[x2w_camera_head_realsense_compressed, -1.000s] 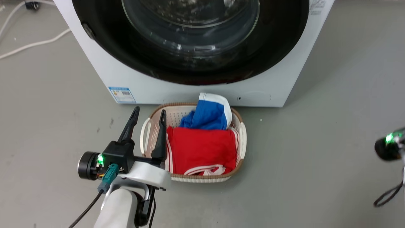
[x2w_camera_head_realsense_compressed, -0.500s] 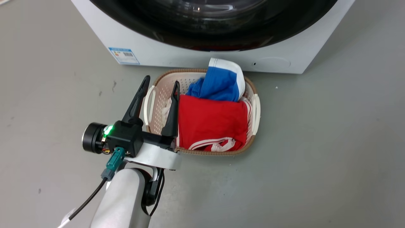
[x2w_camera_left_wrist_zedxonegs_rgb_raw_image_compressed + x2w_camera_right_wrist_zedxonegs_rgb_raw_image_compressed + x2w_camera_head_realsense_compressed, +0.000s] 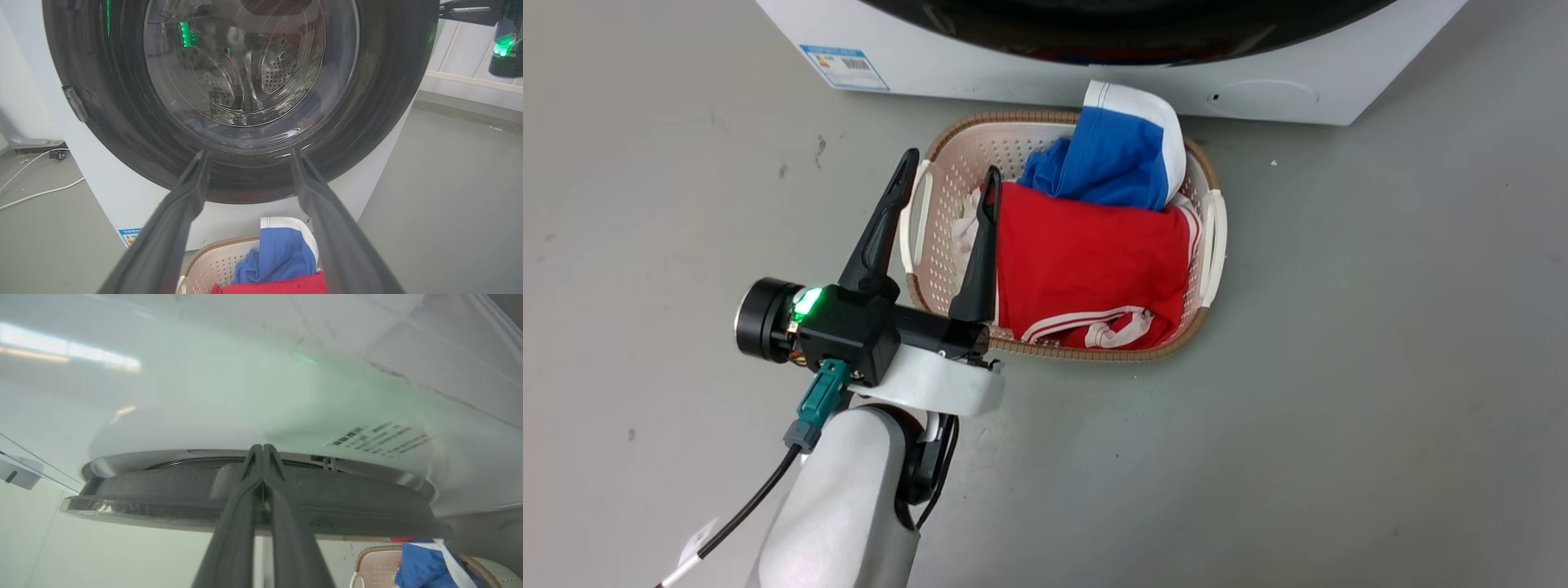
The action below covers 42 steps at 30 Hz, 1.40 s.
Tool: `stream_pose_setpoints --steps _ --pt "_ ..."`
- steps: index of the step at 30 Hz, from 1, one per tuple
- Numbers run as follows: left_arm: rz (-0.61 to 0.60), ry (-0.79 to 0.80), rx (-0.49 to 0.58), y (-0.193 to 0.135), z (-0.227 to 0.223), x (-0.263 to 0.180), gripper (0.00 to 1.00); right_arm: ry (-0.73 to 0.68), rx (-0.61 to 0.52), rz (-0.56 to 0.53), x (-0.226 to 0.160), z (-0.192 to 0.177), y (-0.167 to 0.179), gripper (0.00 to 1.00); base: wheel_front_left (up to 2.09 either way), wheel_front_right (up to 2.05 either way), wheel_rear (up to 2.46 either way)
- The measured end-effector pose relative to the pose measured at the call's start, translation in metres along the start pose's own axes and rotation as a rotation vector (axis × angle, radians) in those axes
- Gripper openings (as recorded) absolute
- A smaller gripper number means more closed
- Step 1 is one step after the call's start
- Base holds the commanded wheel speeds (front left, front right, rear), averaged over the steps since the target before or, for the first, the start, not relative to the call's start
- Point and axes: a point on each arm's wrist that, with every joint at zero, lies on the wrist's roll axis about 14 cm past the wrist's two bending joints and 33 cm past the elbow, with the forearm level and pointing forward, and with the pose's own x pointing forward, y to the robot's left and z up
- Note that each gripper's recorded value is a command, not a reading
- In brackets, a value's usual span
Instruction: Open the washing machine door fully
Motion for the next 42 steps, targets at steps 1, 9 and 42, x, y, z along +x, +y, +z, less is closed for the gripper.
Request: stream_pose_setpoints --steps 1,9,42 --pt "0.001 0.001 0.0 0.0 -0.001 0.001 1.0 0.009 -0.013 -0.003 0.005 -0.002 0.0 0.0 0.0 0.0 0.0" --pt "0.001 0.019 0.002 0.002 -0.013 0.006 1.0 0.08 -0.04 -0.01 0.031 -0.022 0.002 0.0 0.0 0.0 0.0" --pt "-0.014 -0.012 -0.014 -0.014 0.02 -0.02 1.0 0.496 -0.141 -0.056 -0.06 -0.109 -0.007 0.0 0.0 0.0 0.0"
